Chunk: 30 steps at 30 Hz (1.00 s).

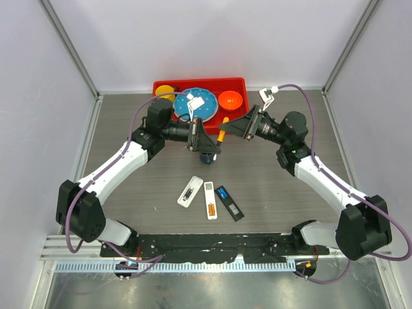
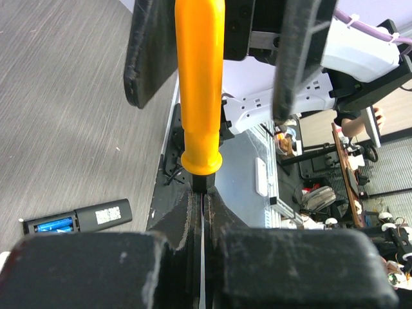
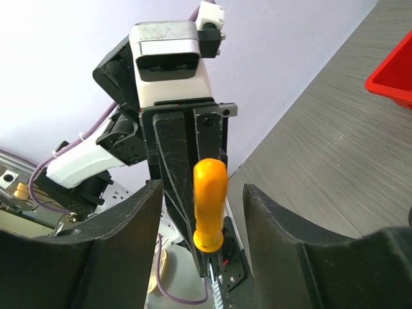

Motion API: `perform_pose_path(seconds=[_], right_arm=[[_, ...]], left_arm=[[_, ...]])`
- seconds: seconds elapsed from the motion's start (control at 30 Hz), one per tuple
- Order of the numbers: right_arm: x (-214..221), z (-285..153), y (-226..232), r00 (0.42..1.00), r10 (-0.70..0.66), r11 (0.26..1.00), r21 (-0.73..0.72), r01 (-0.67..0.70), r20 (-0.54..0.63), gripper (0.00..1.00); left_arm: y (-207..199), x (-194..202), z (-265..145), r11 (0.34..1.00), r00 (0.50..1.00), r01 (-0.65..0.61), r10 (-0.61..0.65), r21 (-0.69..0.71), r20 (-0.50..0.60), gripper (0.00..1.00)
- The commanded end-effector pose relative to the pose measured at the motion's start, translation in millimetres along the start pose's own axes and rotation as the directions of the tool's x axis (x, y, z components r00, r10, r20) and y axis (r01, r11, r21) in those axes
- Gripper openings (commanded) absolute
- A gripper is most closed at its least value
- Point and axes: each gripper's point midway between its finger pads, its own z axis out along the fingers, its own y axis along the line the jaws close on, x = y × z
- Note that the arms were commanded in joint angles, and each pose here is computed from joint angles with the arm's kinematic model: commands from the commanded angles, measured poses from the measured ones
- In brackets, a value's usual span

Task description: Unload the batteries from the remote control

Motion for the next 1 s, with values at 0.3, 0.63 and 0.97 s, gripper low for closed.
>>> perform_pose_path(seconds=[0.3, 0.63, 0.97], right_arm=[[-11.5, -14.0, 27.4, 0.999, -0.049, 0.996, -0.072, 0.050, 0.019, 0.56], [-9.4, -12.3, 30.5, 0.999, -0.032, 0.994, -0.106, 0.032, 0.000, 0.37], [-2.2, -15.5, 2.8, 0.999, -0.044, 0.998, 0.035, 0.044, -0.014, 0.01]], left_arm=[[-34.3, -1.2, -6.2, 0.992, 0.995, -0.098, 0.099, 0.083, -0.002, 0.00], [-37.3, 2.0, -0.5, 0.990, 0.995, -0.102, 0.103, 0.094, -0.010, 0.00], [-30.2, -6.1, -1.0, 0.992, 0.992, -0.122, 0.121, 0.032, 0.039, 0.59]])
